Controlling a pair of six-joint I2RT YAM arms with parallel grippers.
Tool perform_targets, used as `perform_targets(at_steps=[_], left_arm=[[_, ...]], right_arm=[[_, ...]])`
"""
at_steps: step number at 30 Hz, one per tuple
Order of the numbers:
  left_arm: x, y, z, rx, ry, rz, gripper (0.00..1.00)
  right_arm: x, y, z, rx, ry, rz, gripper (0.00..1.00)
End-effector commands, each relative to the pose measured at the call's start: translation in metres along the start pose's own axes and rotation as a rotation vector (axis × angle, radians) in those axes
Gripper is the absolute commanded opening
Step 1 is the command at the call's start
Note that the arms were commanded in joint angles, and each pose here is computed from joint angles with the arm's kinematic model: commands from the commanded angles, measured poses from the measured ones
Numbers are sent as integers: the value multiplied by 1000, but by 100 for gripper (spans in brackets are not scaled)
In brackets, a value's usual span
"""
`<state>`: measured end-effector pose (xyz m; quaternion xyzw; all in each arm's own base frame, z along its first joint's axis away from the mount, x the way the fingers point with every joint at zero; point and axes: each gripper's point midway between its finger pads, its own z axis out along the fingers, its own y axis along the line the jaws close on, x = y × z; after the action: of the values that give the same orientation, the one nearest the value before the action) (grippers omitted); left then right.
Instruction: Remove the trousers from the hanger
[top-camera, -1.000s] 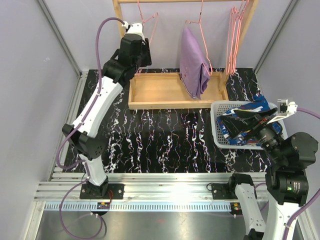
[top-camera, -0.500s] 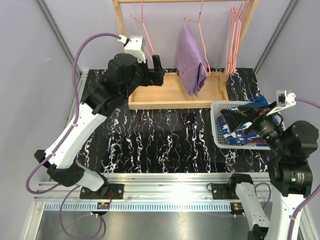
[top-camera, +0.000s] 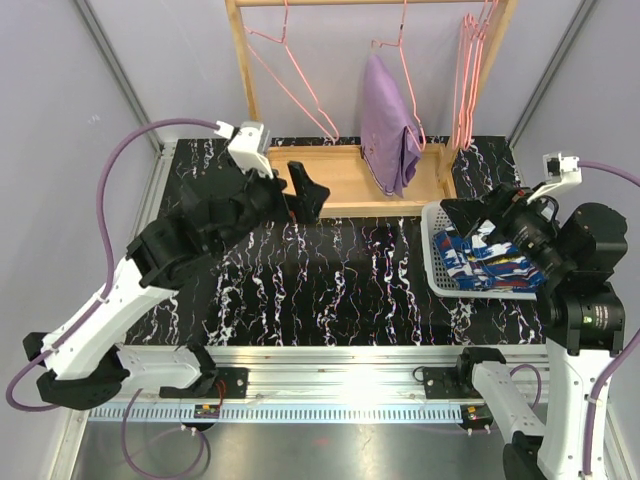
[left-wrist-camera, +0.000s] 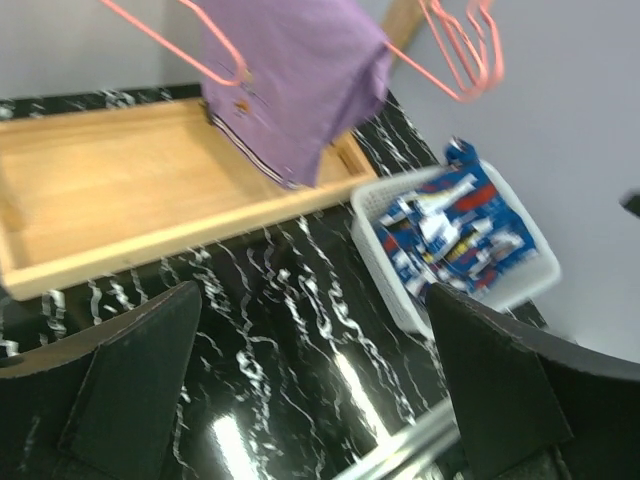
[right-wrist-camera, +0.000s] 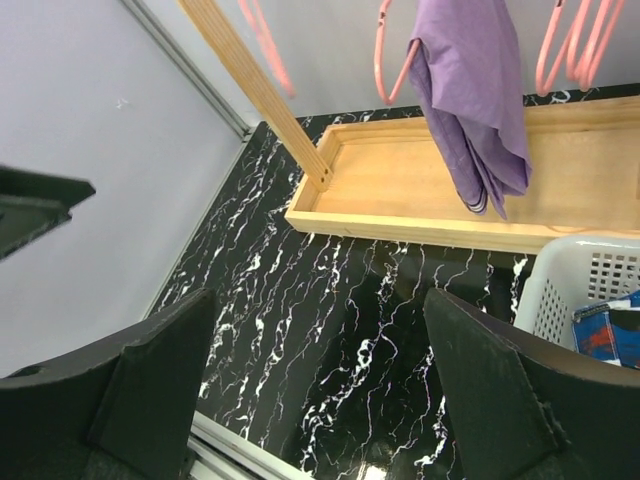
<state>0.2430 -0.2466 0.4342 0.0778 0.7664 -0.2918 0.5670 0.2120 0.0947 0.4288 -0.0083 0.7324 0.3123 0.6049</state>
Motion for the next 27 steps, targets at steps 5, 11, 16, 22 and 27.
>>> perform_targets(at_steps=[5, 11, 16, 22, 27], left_arm=[[6, -48, -1, 107, -46, -91, 99], [0, -82, 22, 100, -93, -105, 99], [-34, -104, 56, 27, -181, -90, 99], [-36, -114, 120, -130, -260, 7, 99], [-55, -113, 151, -213, -414, 49, 99]], right_arm=[[-11, -11, -8, 97, -72, 12, 87], [0, -32, -36, 263, -139, 73, 84], [11, -32, -67, 311, -191, 71, 85], [28, -13, -87, 252, -169, 83, 85], [51, 0, -90, 173, -123, 151, 85]])
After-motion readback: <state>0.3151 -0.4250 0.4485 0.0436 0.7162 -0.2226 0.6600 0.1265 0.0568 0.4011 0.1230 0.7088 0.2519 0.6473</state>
